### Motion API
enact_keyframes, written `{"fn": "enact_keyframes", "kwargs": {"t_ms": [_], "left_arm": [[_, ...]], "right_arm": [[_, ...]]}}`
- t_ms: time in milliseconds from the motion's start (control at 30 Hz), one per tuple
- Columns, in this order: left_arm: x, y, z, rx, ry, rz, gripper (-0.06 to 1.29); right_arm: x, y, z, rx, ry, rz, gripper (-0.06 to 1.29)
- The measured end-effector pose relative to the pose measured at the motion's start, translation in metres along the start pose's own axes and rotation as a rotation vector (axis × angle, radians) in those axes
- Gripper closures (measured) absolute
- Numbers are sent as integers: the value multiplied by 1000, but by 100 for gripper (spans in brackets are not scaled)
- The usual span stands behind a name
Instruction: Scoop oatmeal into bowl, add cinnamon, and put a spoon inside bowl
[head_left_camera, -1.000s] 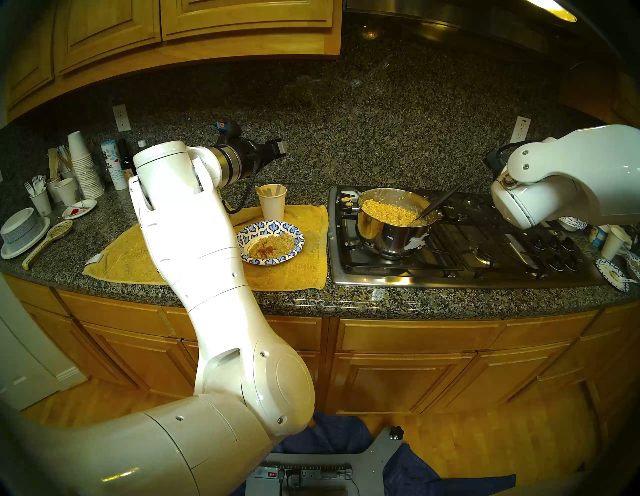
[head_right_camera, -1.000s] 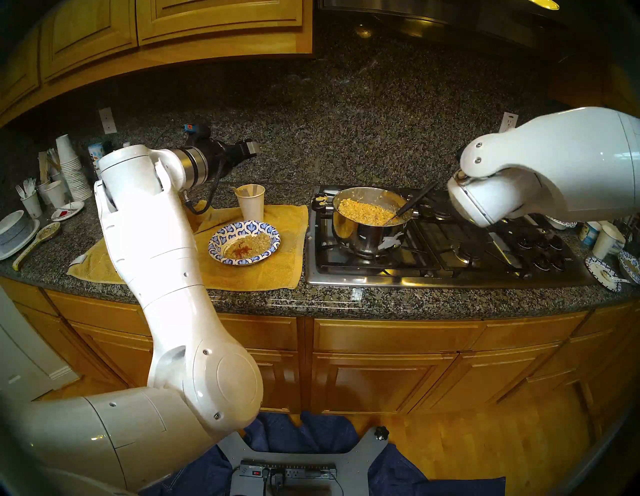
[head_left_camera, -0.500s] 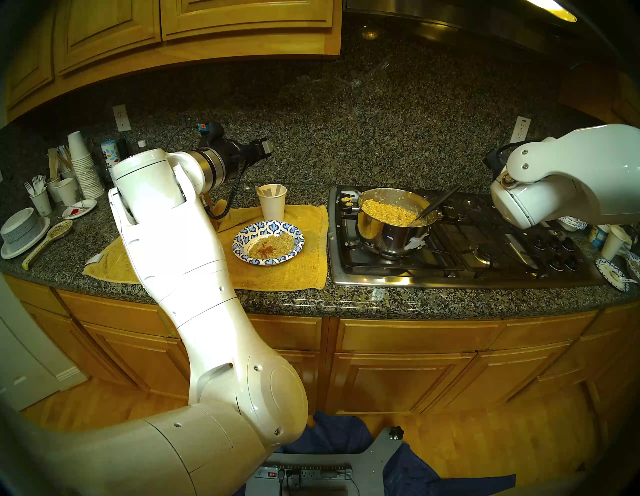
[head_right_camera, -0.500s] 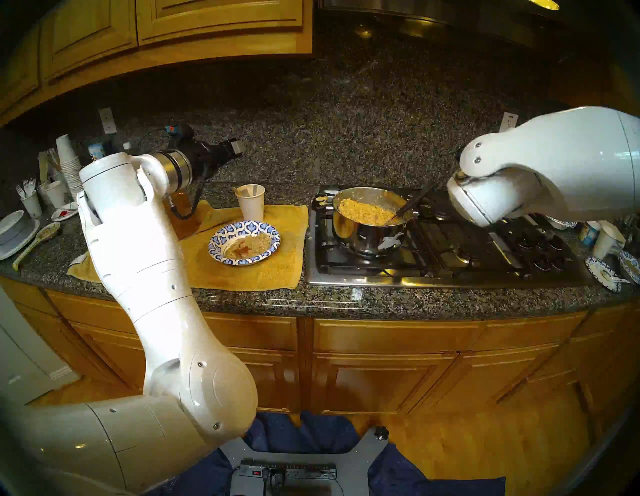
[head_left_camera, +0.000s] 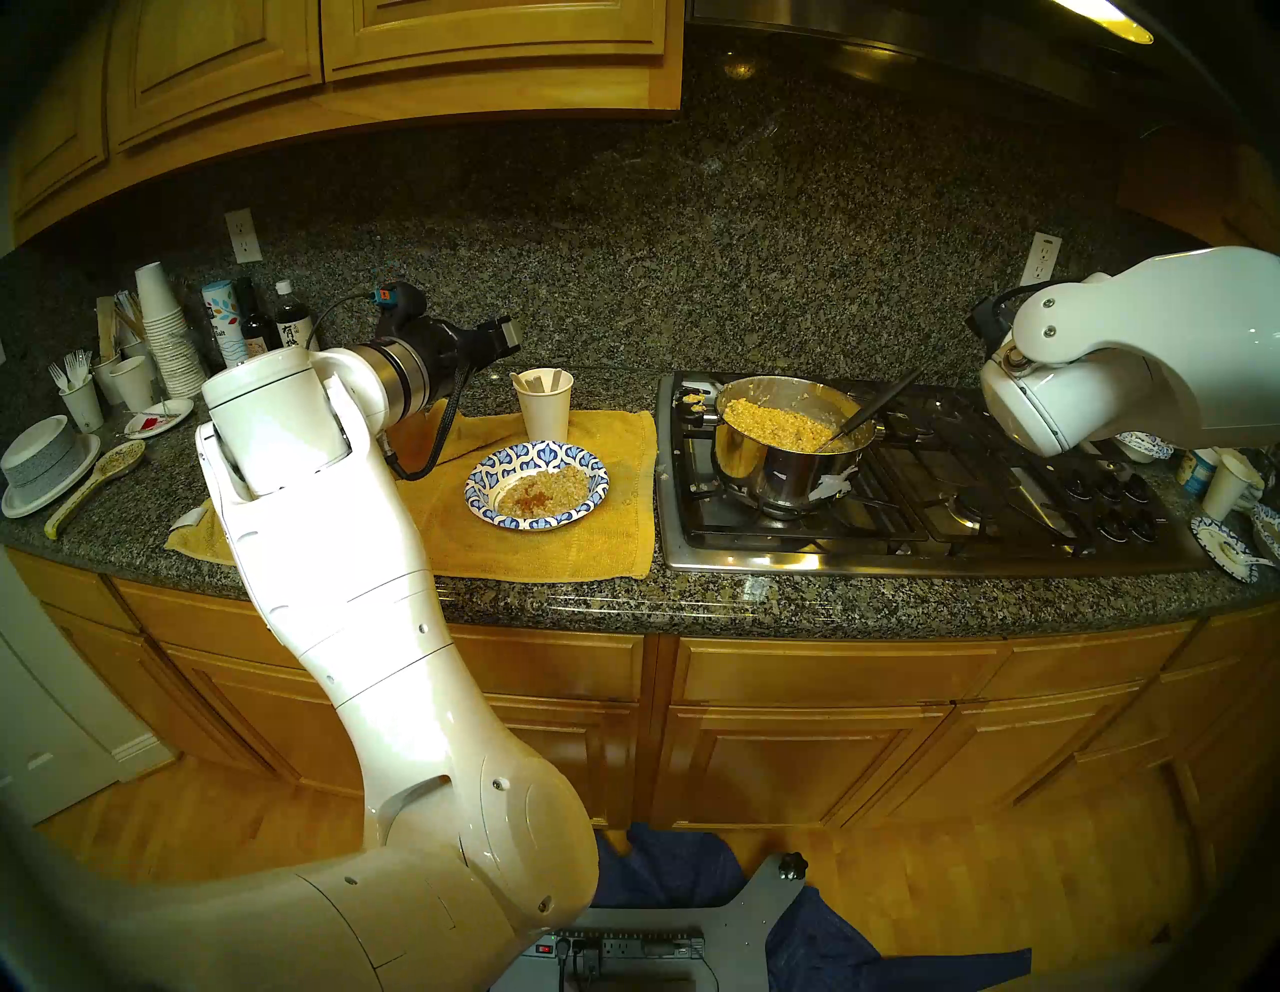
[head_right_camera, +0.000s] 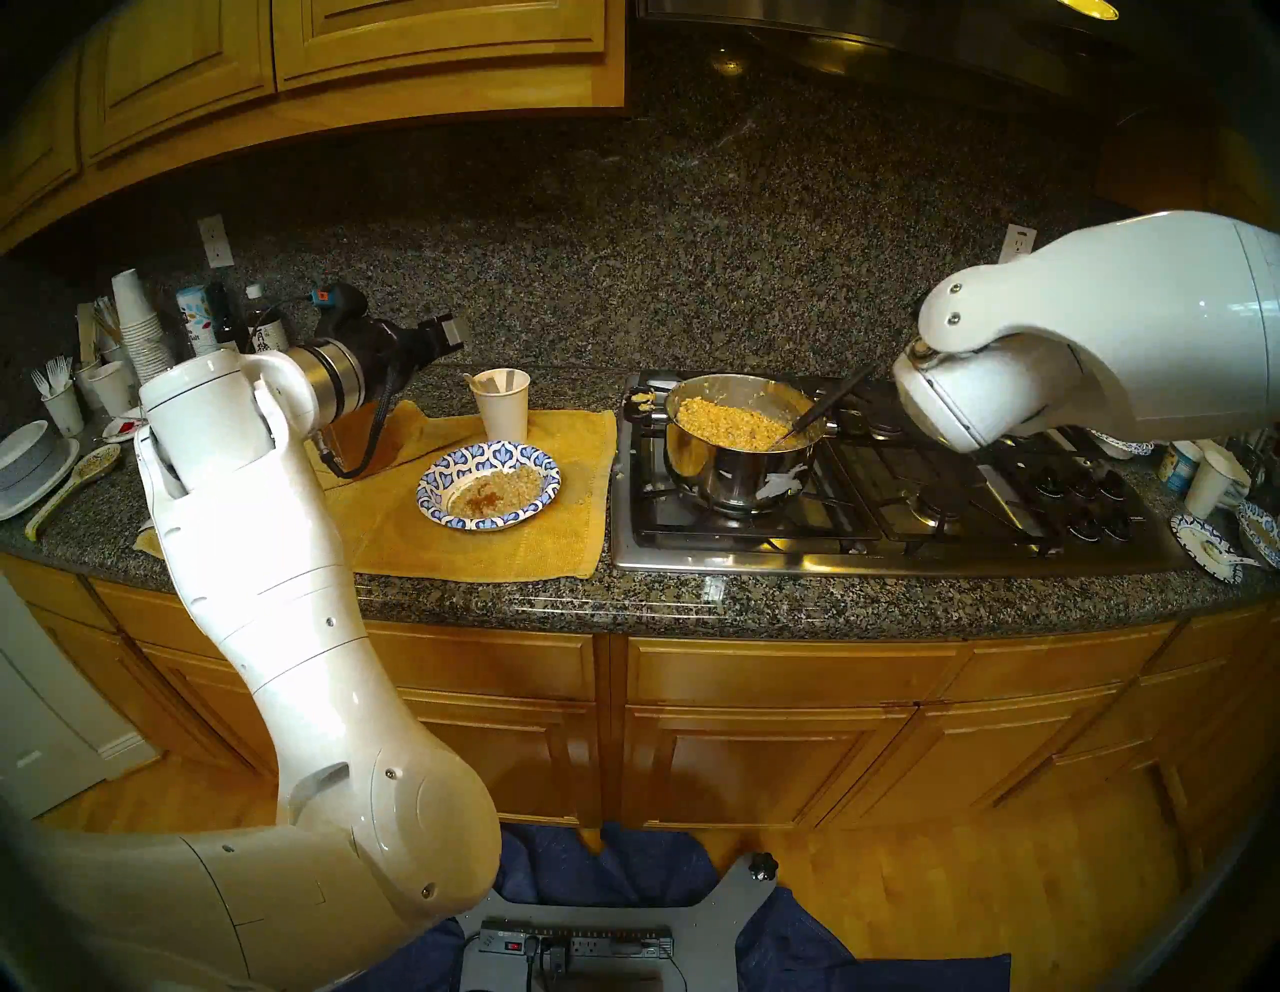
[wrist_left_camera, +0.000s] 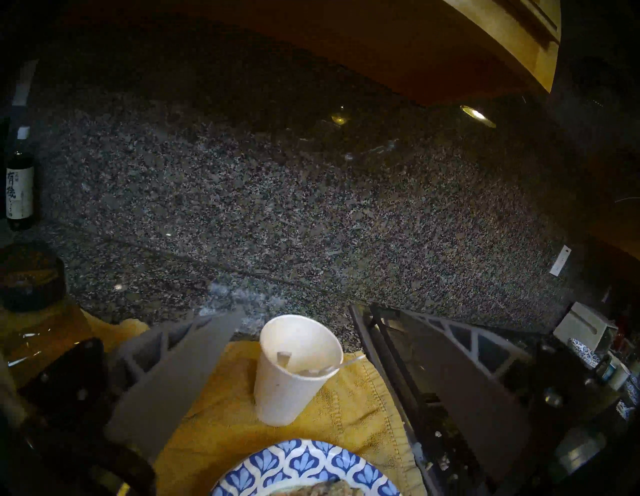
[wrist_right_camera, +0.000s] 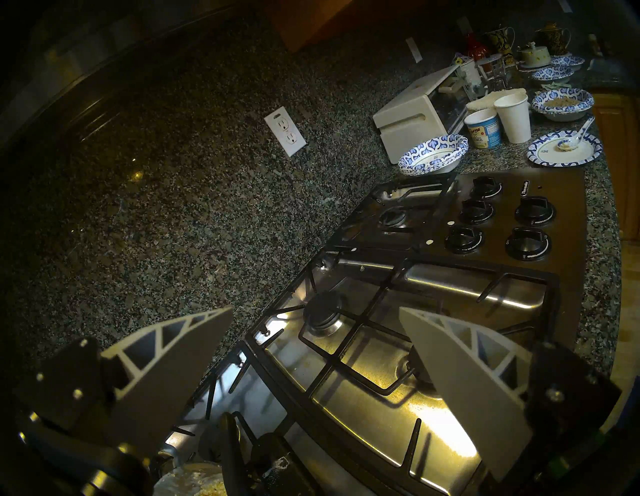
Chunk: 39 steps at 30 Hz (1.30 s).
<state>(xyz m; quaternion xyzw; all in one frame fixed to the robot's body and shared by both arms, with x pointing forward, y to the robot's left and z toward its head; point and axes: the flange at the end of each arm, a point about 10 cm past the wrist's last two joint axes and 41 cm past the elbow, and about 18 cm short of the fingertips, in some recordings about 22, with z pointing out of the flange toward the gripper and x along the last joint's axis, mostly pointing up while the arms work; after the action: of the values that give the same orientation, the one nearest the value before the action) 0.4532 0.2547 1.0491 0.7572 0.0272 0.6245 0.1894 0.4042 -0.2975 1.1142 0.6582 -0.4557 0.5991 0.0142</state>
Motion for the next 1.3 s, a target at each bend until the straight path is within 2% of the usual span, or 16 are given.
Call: {"fn": "enact_keyframes", "kwargs": {"t_ms": [400,767,1067,1300], "left_arm": [[-26,-19,-14,47,-54,20,0],[-46,-28,-21,67,-111,61,0],[-55,-29,-23,68,-153,115,0],[-55,-26,-23,59,-171,162,0]], "right_arm": [[1,-1,0,0,2,0,-1],[2,-2,0,2,6,1,-1],[3,-3,0,4,10,2,-1],[4,-4,0,6,12,3,-1]]}}
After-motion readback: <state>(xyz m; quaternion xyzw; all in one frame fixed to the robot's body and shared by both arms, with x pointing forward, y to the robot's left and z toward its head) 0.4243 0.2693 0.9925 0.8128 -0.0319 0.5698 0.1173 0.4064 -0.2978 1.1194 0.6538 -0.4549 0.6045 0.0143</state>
